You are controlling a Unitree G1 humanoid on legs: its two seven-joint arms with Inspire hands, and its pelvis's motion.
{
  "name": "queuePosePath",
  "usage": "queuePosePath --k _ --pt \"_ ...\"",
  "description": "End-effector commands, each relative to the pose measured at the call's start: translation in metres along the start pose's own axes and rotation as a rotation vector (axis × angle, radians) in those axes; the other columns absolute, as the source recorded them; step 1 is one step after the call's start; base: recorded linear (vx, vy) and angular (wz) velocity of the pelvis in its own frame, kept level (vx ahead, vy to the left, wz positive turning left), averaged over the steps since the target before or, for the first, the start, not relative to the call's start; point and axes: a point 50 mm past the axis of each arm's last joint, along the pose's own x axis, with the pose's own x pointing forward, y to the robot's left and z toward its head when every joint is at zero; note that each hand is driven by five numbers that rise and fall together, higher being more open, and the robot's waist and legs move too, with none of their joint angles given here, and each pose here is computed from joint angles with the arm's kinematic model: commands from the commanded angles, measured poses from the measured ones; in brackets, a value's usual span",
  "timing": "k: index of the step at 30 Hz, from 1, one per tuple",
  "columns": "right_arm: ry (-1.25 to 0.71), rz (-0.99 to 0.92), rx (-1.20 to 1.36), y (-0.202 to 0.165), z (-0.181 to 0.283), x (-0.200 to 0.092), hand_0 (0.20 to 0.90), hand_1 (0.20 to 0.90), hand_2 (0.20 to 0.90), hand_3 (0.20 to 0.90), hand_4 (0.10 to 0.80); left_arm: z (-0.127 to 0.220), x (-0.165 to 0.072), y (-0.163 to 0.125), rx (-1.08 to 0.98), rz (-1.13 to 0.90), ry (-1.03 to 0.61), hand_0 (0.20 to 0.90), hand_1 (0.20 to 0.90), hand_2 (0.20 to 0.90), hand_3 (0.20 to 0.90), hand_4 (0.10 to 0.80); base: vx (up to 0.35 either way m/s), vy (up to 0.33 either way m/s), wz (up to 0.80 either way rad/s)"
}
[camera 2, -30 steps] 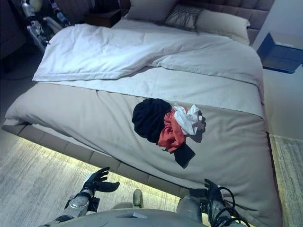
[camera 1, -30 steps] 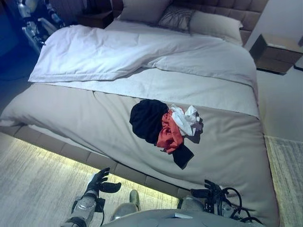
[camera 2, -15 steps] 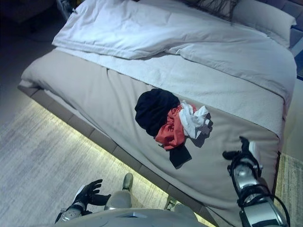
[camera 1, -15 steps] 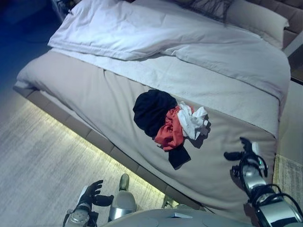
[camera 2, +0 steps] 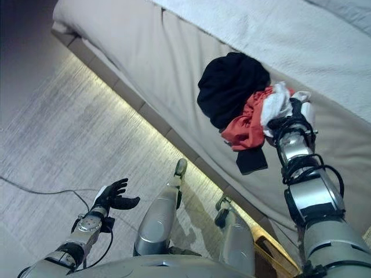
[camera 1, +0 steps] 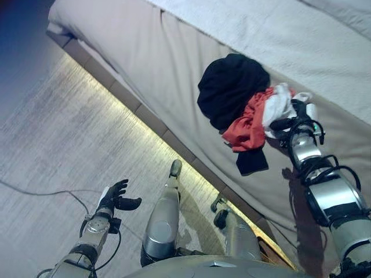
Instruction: Pick up the clothes from the bed and place them into the basket
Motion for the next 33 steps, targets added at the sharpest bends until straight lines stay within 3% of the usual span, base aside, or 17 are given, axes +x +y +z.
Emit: queuePosePath --k 1,2,3,4,5,14,25,33 --pt "0.095 -0.16 -0.02 -0.046 -0.011 0.009 0.9 0.9 0.9 0.9 0.8 -0.014 -0.012 0.017 0.001 0.051 -0.005 0.9 0.9 0.9 0.9 0.8 0.011 -0.042 0.2" --pt "0.107 -0.168 -0.009 -0.048 -0.012 0.01 0.9 0.9 0.9 0.9 0.8 -0.014 -0.012 0.018 0.001 0.051 -0.005 0.9 0.9 0.9 0.9 0.8 0.045 -0.028 0.19" --pt "0.144 -0.205 0.038 -0.053 -0.014 0.01 0.726 0.726 0.726 0.697 0.597 -0.017 -0.014 0.018 0.003 0.045 0.004 0.9 0.9 0.9 0.9 0.8 0.052 -0.003 0.11" --pt "0.152 -0.214 0.051 -0.056 -0.016 0.01 0.342 0.342 0.342 0.249 0.149 -0.019 -0.016 0.018 0.009 0.039 0.008 0.9 0.9 0.9 0.9 0.8 0.061 0.013 0.03" --pt "0.148 -0.228 0.071 -0.06 -0.016 0.011 0.3 0.3 0.3 0.2 0.1 -0.022 -0.018 0.019 0.015 0.03 0.013 0.9 0.9 0.9 0.9 0.8 0.031 0.01 -0.03" --pt "0.09 -0.326 0.311 -0.076 -0.016 0.011 0.3 0.3 0.3 0.2 0.1 -0.032 -0.025 0.02 0.008 0.031 0.025 0.9 0.9 0.9 0.9 0.8 0.048 0.003 -0.01" --pt "0.023 -0.399 0.524 -0.096 -0.045 0.002 0.3 0.3 0.3 0.2 0.1 -0.061 -0.042 -0.006 0.012 -0.004 0.09 0.9 0.9 0.9 0.9 0.8 0.04 0.051 -0.1" --pt "-0.275 -0.347 0.781 -0.063 -0.033 -0.04 0.3 0.3 0.3 0.2 0.1 -0.084 -0.055 -0.035 -0.002 -0.026 0.188 0.9 0.9 0.9 0.9 0.8 0.04 0.144 -0.13"
